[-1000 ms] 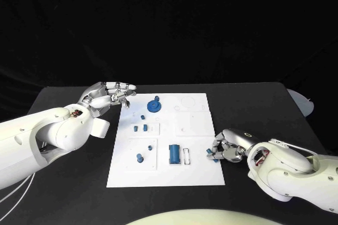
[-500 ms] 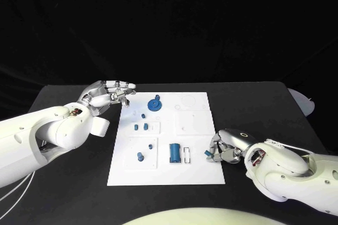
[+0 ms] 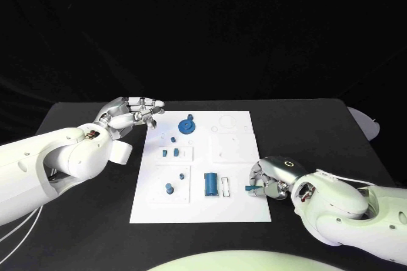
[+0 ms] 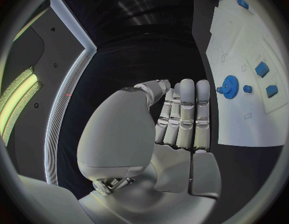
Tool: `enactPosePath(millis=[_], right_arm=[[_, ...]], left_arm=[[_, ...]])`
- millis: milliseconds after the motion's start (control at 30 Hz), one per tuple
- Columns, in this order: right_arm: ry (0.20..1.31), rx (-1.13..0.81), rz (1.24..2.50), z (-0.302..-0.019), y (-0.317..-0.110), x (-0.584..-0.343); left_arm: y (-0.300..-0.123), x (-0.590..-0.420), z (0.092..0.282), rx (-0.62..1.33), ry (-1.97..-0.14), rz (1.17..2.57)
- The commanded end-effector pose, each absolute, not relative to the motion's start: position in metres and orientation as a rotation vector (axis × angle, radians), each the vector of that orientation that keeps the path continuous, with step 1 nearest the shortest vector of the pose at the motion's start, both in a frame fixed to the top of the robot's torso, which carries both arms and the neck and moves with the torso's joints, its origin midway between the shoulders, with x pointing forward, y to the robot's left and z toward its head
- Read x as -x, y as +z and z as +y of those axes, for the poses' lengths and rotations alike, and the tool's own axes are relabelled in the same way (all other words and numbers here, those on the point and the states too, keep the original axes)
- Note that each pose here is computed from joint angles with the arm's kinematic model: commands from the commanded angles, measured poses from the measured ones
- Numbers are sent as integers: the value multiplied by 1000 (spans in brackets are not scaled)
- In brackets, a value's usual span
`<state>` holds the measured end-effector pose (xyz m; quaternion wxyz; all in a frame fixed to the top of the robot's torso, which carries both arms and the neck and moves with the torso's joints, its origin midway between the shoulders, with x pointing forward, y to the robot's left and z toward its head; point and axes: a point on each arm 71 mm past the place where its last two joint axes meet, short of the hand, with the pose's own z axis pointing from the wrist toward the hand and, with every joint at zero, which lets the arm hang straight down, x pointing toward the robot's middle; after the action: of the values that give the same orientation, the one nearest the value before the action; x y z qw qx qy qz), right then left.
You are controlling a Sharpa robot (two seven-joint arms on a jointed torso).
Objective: Assemble the parts on the task board
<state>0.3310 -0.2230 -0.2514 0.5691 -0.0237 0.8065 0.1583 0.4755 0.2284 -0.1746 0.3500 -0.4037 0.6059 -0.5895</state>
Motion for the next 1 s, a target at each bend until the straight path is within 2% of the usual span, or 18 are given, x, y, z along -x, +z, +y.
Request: enactPosePath(millis=[33,633,1000], right_arm=[[324,48,1951,-226,-261,-327],[457,-123,1914,-212,-240,-334],[546,-256,1950,-194,-243,-338]], left_arm=[[-173,-475,226,1042,-1546,1571],[-173,-475,226,1042,-1547,1571],[-173,-475,224,1041,-1549,1575]])
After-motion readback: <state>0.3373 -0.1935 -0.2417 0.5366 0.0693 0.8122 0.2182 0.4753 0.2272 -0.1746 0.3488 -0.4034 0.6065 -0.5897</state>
